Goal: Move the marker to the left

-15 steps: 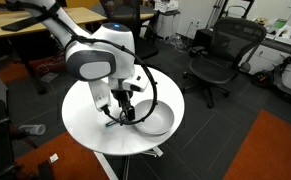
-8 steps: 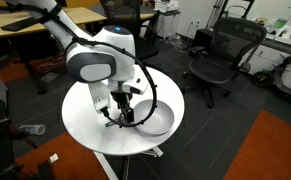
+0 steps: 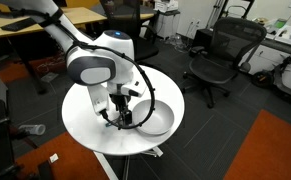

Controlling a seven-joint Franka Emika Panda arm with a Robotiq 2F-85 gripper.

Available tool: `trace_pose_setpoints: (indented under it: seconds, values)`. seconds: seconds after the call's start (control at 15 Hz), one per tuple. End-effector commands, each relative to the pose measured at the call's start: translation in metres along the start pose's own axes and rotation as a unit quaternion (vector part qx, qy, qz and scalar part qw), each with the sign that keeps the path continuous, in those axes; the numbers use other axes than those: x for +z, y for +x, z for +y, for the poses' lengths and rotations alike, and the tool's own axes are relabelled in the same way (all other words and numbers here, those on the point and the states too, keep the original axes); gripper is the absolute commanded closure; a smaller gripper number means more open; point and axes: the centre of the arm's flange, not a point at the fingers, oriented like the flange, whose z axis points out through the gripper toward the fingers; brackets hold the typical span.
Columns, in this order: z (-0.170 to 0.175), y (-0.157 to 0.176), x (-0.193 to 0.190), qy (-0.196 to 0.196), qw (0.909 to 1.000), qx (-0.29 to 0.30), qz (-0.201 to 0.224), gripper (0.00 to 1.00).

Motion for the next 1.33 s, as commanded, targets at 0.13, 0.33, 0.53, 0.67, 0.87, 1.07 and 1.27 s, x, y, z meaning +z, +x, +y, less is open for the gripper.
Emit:
trace_pose_setpoints:
  seconds: [0.13,0.33,0.53,0.67,0.87,1.07,1.27]
  values:
    - [-0.001,0.000,0.008,-0.002,0.9998,-0.013,-0.014,0.34]
    - [-0.001,-0.001,0.011,-0.002,0.9998,-0.013,-0.016,0.58]
    - [-0.004,0.002,0.007,-0.001,0.9998,-0.014,-0.012,0.79]
    - [-0.005,0.003,0.006,-0.001,0.9998,-0.015,-0.010,0.94]
    - [-0.008,-0.001,-0.003,-0.001,0.9999,-0.016,-0.003,0.95]
    - [-0.019,-0.005,-0.021,-0.002,0.9997,-0.022,0.013,0.95]
    - [-0.036,-0.002,-0.042,-0.008,0.9992,-0.030,0.026,0.95]
